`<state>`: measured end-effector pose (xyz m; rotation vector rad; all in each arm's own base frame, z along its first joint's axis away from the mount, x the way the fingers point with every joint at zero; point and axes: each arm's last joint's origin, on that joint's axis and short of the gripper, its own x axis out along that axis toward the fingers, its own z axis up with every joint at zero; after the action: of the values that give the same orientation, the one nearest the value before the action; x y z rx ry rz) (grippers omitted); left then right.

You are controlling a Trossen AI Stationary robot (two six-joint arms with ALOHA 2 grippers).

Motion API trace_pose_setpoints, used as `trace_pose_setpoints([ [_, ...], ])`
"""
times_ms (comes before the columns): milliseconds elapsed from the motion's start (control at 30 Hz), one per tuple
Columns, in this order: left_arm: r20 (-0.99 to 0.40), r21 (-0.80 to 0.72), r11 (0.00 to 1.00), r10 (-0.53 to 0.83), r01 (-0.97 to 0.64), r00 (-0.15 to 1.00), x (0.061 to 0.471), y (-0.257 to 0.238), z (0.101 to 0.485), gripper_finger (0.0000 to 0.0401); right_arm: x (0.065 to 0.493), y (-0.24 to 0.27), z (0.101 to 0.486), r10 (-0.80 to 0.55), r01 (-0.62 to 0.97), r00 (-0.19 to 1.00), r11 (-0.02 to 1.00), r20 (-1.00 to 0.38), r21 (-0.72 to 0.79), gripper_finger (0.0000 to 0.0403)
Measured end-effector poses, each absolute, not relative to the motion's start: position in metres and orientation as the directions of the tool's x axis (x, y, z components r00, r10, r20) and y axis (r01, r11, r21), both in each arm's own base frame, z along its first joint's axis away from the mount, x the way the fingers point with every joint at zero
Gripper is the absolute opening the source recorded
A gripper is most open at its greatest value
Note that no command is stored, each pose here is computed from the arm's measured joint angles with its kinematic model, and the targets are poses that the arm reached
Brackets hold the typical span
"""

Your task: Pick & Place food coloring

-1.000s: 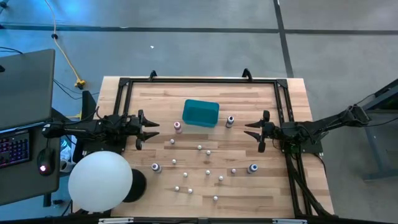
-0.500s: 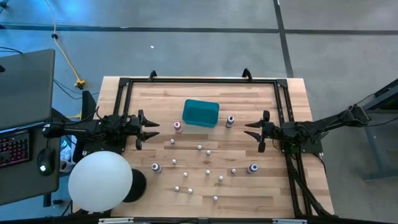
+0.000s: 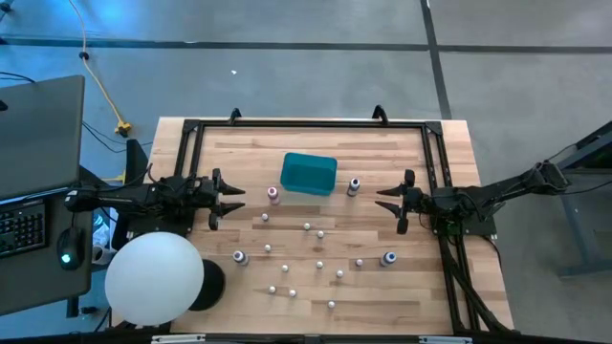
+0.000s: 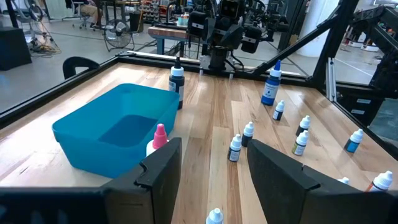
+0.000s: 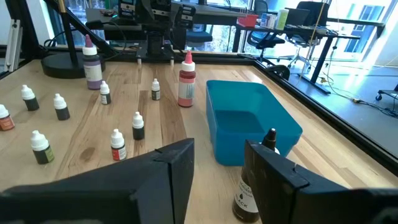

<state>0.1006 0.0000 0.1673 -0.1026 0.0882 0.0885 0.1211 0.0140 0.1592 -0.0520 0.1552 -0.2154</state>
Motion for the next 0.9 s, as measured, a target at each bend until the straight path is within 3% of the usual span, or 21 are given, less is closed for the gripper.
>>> trace_pose_setpoints([
  [467, -0.093, -0.098, 0.991, 0.083, -0.092, 0.992, 0.1006, 0.0000, 0.1673, 0.0182, 0.1212, 0.0133, 0.1613, -0.244, 0.237, 0.962, 0.969, -0.126, -0.064, 0.0134],
  [900, -0.058, -0.109, 0.990, 0.086, -0.092, 0.995, 0.1011, 0.0001, 0.1695, 0.0182, 0.1208, 0.0118, 0.1614, -0.294, 0.215, 0.948, 0.875, -0.123, -0.433, 0.0134],
])
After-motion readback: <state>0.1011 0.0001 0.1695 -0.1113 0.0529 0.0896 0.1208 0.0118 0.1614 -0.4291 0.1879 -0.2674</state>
